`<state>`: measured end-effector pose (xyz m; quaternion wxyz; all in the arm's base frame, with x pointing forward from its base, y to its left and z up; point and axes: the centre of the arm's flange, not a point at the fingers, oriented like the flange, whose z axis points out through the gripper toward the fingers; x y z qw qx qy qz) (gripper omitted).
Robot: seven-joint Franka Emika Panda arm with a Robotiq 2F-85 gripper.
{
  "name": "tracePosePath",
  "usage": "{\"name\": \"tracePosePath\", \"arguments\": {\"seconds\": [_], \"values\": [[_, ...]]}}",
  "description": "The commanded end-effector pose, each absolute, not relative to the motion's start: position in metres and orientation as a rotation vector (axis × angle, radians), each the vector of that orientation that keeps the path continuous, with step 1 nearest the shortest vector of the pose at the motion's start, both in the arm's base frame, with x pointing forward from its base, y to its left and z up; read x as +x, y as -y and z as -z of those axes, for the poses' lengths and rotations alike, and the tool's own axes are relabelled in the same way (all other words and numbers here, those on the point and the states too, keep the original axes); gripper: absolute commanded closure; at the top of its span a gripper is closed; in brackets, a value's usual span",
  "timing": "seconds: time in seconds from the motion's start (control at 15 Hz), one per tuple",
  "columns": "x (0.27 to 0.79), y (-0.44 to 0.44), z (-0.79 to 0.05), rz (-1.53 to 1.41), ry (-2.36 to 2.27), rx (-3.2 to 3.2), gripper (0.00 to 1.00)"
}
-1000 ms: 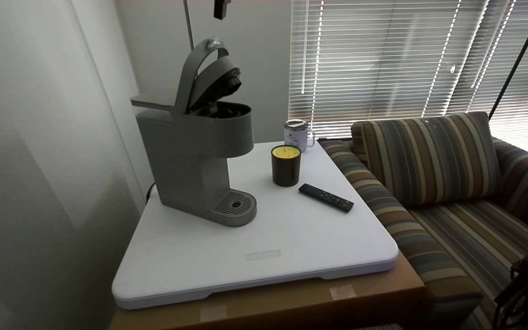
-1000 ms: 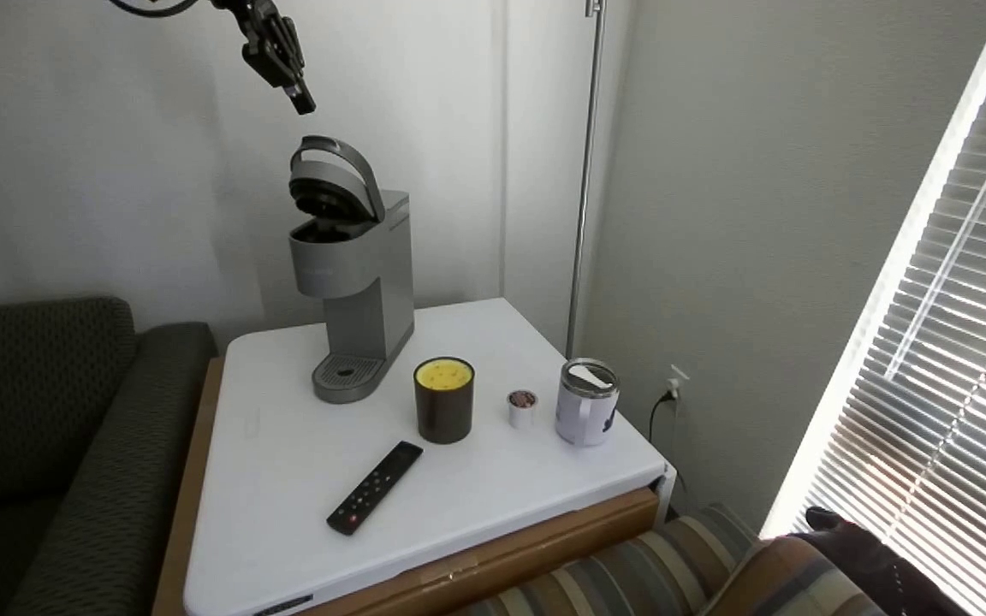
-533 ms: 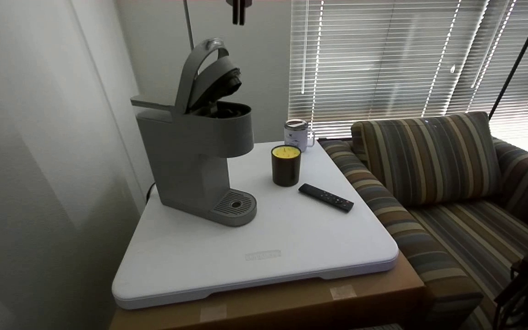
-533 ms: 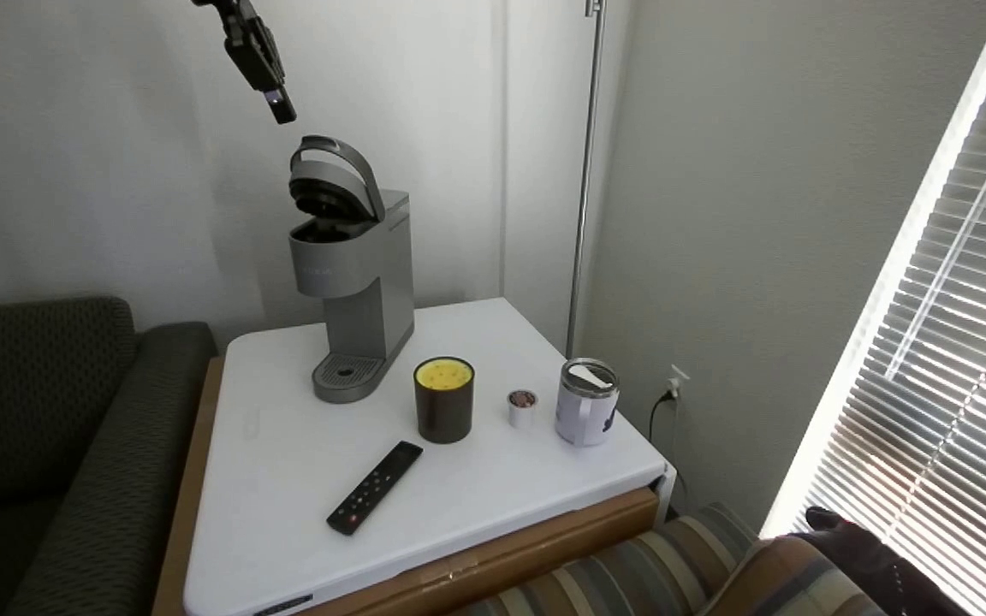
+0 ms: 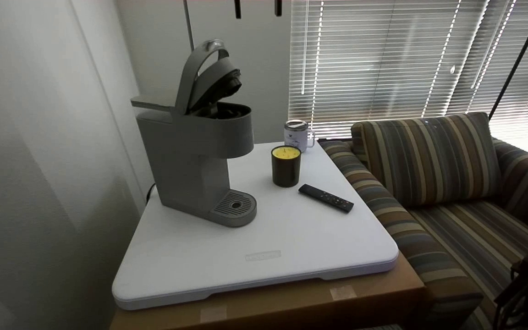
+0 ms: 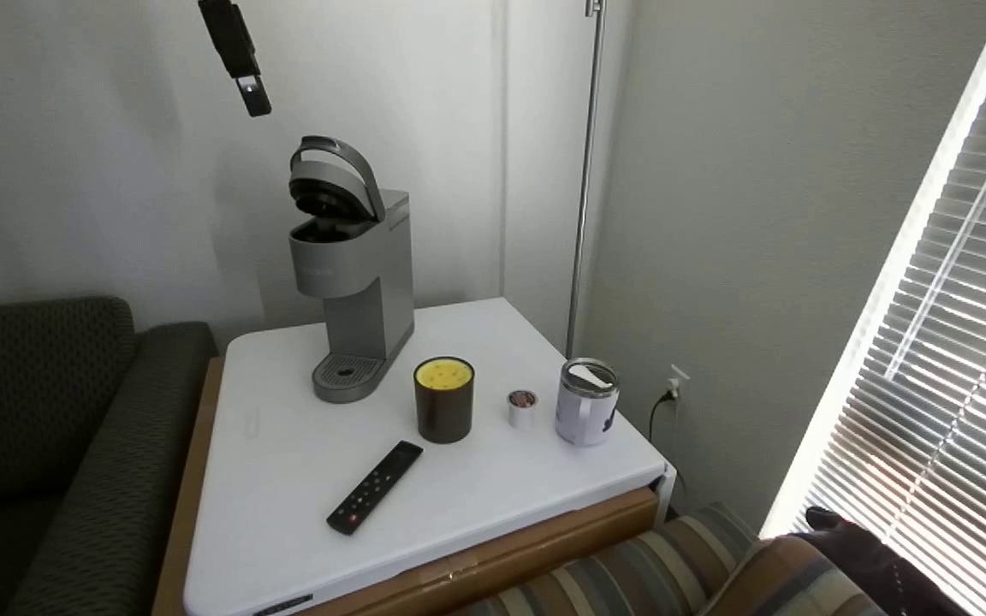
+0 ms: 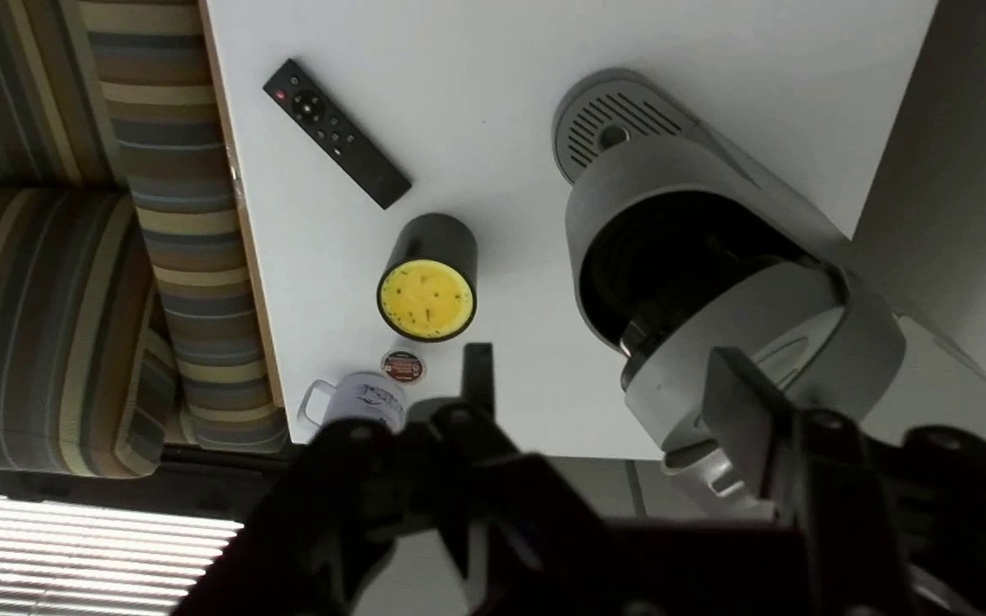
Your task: Close the lid of the coffee maker and then open it
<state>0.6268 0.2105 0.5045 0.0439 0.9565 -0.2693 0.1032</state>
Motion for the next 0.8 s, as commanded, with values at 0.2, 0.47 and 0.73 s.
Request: {"name": "tracePosePath", "arguments": {"seconds": [0.2,0.47,0.73], "values": [[0.611,-0.212,-0.516,-0.029,0.615,2.918,0.00],[0.603,-0.216,-0.518,0.043,0.540,2.897,0.00],[0.600,-0.217,-0.514,0.006,0.570,2.893,0.00]]}}
